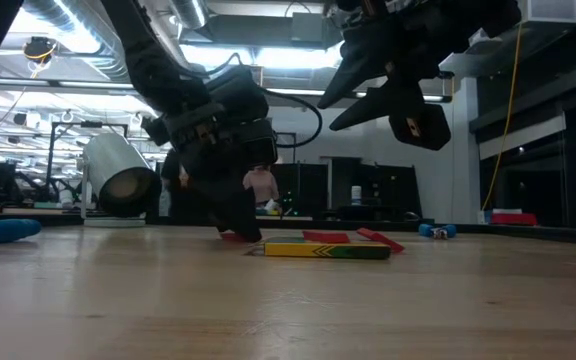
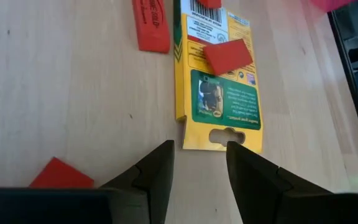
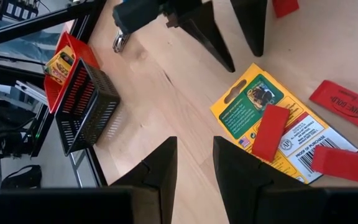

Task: Pick & Place School Supplies
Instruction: Put the yellow crayon box into the red basket

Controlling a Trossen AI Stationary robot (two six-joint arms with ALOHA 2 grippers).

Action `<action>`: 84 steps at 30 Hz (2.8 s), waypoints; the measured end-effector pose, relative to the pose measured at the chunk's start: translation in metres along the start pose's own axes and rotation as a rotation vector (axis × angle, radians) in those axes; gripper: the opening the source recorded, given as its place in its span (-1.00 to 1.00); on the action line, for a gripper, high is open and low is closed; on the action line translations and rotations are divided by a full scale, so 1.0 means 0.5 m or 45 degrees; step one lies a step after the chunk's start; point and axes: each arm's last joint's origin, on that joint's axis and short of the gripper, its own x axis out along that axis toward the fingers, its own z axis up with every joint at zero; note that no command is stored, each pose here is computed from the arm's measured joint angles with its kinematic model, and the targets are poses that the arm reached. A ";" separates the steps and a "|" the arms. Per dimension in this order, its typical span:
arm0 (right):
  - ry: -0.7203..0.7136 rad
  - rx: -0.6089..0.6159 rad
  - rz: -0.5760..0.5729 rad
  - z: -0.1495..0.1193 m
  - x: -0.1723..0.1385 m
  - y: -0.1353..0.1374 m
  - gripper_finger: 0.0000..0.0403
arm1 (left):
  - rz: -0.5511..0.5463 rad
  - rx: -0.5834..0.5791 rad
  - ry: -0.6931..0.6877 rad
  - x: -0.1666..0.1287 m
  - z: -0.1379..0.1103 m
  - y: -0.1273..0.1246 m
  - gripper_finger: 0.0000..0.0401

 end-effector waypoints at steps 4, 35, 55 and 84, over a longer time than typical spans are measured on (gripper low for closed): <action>0.001 -0.003 -0.002 0.000 0.000 0.000 -0.47 | -0.011 0.011 0.011 0.007 -0.002 -0.011 -0.28; 0.008 -0.001 0.004 -0.005 0.000 0.002 -0.47 | 0.039 -0.021 -0.094 0.044 0.004 -0.003 -0.29; 0.010 -0.001 0.004 -0.006 0.000 0.003 -0.47 | -0.011 -0.066 0.051 0.052 -0.020 -0.013 -0.43; -0.008 -0.004 -0.005 -0.006 0.000 0.002 -0.47 | -0.059 -0.111 0.084 0.060 -0.026 -0.028 -0.99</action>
